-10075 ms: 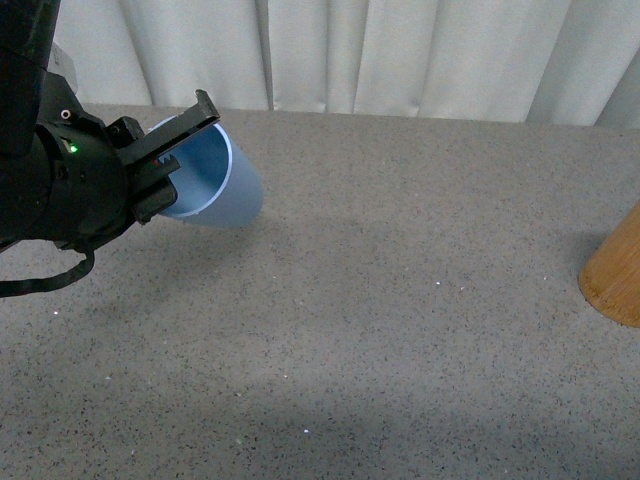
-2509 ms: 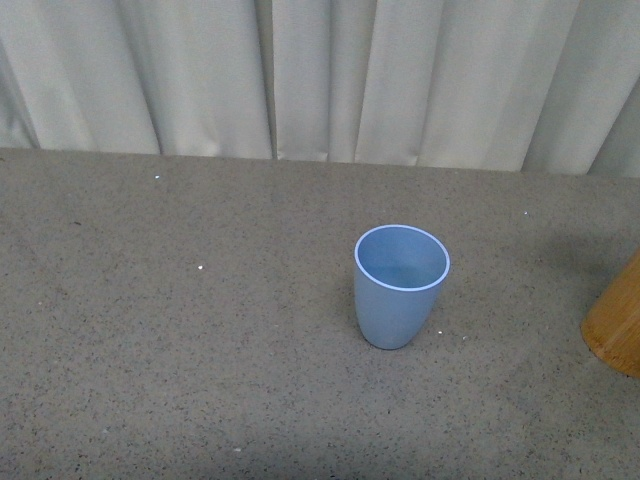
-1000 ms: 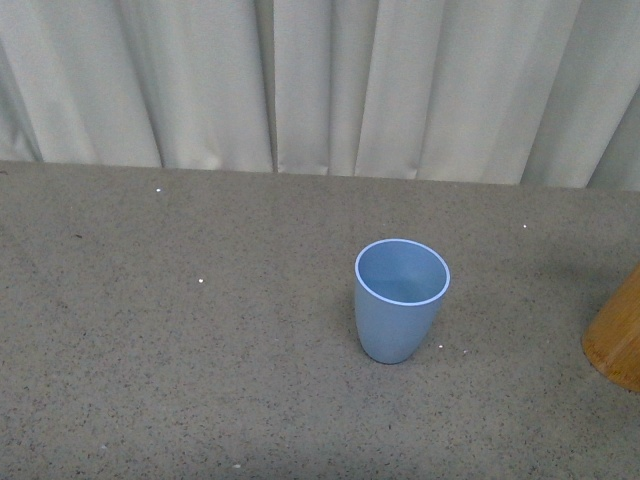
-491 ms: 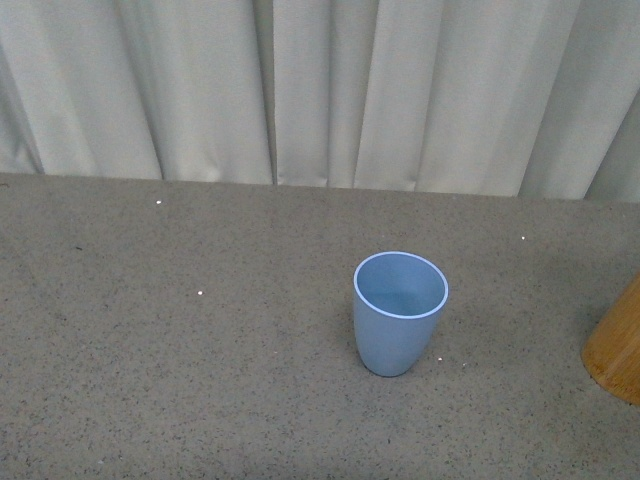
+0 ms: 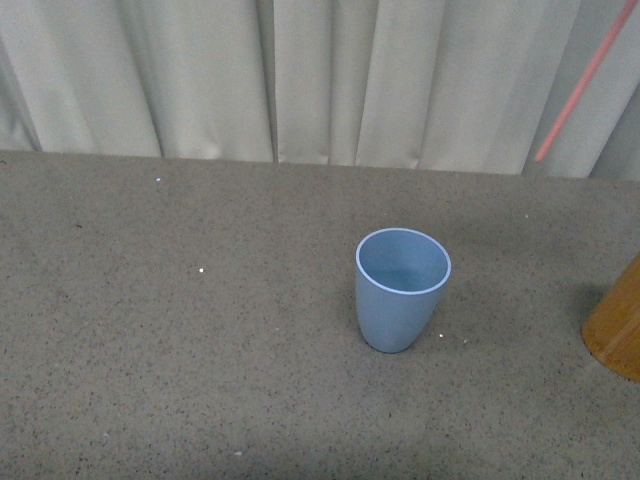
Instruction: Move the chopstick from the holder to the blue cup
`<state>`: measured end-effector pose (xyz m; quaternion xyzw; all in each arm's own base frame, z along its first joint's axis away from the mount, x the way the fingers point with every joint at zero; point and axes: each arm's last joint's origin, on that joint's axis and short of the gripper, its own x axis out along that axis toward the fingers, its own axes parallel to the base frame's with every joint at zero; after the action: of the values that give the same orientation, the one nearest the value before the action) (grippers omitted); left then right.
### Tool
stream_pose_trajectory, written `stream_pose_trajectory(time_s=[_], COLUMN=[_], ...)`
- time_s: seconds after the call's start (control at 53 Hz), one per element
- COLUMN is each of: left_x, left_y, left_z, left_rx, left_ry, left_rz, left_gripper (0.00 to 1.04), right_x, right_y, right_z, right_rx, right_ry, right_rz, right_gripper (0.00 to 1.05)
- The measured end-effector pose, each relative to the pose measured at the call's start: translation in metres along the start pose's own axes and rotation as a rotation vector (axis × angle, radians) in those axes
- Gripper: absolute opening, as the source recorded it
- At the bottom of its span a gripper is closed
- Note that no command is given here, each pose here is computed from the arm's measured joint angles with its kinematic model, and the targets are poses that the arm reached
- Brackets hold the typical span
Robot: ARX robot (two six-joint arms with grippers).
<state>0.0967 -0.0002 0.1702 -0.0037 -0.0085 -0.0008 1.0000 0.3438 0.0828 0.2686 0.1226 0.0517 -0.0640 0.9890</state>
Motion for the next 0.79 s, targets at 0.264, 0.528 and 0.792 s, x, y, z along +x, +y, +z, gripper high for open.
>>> stream_pose_trajectory(time_s=[0.264, 0.528, 0.792], left_x=[0.0, 0.0, 0.0], left_y=[0.0, 0.0, 0.0], left_z=[0.0, 0.0, 0.0], left_rx=[0.0, 0.0, 0.0], left_ry=[0.0, 0.0, 0.0], left_rz=[0.0, 0.0, 0.0], left_gripper=[0.98, 0.98, 0.98], right_x=[0.008, 0.011, 0.015], right_y=[0.05, 0.072, 0.073], right_z=[-0.036, -0.047, -0.057], right_rx=[-0.02, -0.027, -0.031], right_ry=[0.074, 0.083, 0.097], right_rz=[0.079, 0.104, 0.097], right_gripper=[0.01, 0.01, 0.01])
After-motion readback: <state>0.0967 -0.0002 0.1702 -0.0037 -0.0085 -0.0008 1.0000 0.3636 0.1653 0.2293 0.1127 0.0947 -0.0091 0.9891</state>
